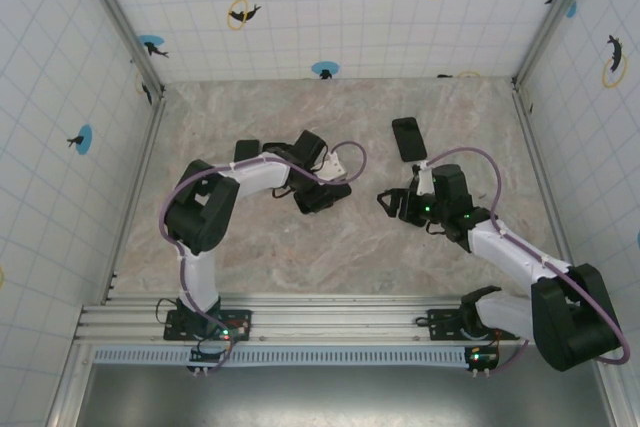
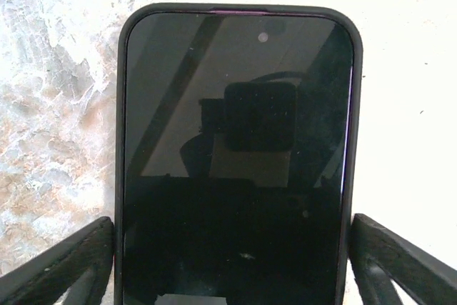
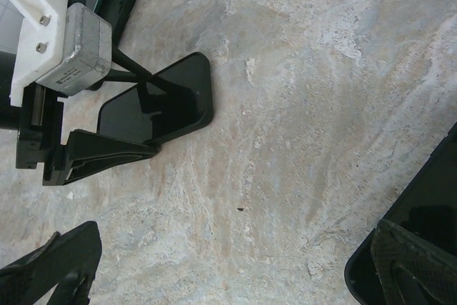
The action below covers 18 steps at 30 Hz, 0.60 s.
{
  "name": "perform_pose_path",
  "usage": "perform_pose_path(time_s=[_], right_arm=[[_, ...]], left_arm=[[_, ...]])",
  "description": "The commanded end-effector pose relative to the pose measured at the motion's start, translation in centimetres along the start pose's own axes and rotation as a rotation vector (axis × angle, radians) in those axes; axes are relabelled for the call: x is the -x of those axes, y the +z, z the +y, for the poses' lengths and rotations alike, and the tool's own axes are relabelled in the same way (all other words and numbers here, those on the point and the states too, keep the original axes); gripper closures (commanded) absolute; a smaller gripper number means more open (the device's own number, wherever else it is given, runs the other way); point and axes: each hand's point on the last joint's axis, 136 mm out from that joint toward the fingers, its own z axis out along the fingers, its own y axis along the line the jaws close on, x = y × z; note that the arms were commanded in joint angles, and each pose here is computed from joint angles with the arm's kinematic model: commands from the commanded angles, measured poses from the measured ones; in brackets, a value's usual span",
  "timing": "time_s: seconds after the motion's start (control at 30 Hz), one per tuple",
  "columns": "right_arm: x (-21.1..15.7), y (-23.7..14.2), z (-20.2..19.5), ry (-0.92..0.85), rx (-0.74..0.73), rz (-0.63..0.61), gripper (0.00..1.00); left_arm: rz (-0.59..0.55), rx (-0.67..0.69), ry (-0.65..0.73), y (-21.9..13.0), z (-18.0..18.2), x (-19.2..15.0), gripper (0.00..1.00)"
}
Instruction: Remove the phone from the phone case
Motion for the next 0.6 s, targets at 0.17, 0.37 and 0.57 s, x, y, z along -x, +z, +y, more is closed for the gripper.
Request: perform_pose_path(time_s=[0.17, 0.37, 0.57], right_arm=[[-0.6, -0.1, -0.1, 0.022, 0.016, 0.007, 0.0], [-0.2, 0.0, 0.5, 0.06, 0.059, -0.015, 0.0], [0.0, -0.1, 2.2, 0.154, 0.175, -0.055, 0.02]], left_arm=[[0.139, 0.057, -0.03, 1.3, 0.4, -3.3, 0.34], [0.082, 0.075, -0.164, 0.0, 0.9, -1.2, 0.36], [-0.073, 0.055, -0.404, -2.3, 1.2, 2.8, 0.37]])
